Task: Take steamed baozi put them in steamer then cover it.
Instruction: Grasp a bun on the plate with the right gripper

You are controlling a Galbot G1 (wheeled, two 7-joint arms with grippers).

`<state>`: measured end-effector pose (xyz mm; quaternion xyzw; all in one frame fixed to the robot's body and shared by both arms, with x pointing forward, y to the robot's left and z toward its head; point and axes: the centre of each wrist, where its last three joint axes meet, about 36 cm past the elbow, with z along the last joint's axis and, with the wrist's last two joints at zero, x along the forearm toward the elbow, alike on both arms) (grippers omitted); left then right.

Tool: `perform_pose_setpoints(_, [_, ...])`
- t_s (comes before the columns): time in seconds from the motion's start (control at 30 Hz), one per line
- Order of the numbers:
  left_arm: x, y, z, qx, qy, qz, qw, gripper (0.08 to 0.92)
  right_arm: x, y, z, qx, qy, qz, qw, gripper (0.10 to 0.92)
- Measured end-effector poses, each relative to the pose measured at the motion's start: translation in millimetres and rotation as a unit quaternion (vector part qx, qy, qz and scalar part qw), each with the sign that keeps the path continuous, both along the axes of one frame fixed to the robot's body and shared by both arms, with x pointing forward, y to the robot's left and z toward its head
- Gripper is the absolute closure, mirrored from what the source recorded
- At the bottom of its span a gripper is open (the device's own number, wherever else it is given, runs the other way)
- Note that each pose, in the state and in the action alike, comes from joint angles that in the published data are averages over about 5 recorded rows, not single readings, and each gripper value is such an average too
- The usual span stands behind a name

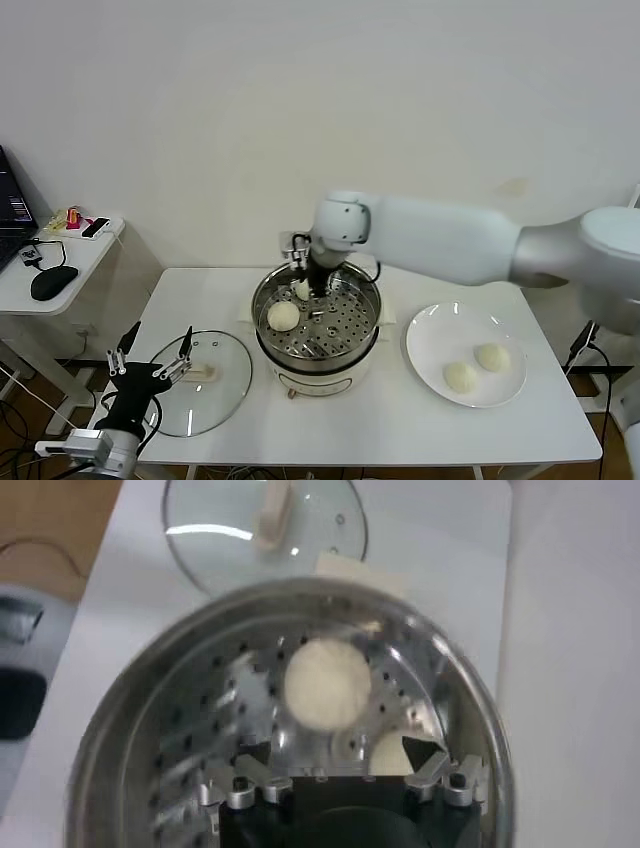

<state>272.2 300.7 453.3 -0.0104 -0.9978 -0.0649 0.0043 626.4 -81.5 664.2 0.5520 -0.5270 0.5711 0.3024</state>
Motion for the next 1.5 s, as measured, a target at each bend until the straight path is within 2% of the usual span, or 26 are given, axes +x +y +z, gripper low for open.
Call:
perform_pose_setpoints(0.2, [-1,-2,0,0.0,0.003,-0.004,1.0,0.177,-19,-68,21,-0.018,-0.015,0.004,1.0,0.2])
perform_pose_setpoints(0.37, [-2,-3,0,0.001,0.005,-0.006,1.0,0.177,-40,-129,20,-0.021,-0.017,-0.003,1.0,0.2])
perform_pose_setpoints(0.77, [-7,-4,-7,0.002,0.018,-0.009,1.0,0.177,-92,-247,-36,-0.033,-0.017,-0.04,0.999,0.2])
perform_pose_setpoints(1.1, [-9,-5,-12,0.004,0.027,-0.007,1.0,0.177,-120,-290,-92,-0.047,-0.003,-0.067,0.997,0.2])
perform_pose_setpoints(1.5, [-12,0,-11,0.012,0.029,0.0,0.999,0.177,-123,-301,-146,-0.055,0.005,-0.08,0.995,0.2])
